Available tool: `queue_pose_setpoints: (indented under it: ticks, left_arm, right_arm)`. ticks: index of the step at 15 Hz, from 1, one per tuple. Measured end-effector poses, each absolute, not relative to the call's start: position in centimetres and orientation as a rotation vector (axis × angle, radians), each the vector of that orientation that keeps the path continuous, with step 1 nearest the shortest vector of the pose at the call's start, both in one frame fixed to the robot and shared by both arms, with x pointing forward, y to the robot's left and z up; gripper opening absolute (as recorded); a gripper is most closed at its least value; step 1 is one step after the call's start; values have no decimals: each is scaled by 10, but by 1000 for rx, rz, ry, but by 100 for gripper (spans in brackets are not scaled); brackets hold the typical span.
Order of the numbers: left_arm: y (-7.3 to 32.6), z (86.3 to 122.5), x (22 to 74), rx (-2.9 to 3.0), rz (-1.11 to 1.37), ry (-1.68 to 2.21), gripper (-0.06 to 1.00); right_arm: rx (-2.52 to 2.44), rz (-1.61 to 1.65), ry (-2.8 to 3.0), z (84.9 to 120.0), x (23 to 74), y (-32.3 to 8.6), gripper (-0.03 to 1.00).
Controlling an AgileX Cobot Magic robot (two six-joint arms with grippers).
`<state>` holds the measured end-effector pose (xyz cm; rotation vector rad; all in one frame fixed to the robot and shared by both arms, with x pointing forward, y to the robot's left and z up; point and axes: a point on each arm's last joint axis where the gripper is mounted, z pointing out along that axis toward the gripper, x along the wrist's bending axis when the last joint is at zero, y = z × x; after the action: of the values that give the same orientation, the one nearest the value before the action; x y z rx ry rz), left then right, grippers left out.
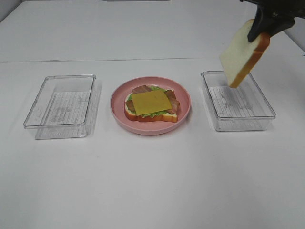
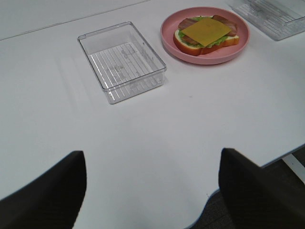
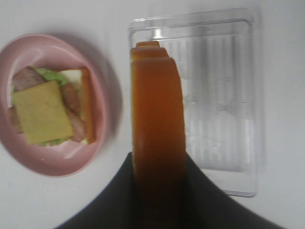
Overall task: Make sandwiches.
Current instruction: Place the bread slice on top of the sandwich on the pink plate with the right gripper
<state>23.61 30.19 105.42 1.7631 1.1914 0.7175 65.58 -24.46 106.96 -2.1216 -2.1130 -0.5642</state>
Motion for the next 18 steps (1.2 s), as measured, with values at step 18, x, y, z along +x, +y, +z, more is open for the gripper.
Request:
queue_pose_setpoints:
  ticks: [18]
  left_arm:
    - [302, 1054, 236, 1763, 717, 1191, 73]
  right_arm:
    - [-1900, -890, -1582, 938, 648, -99, 19]
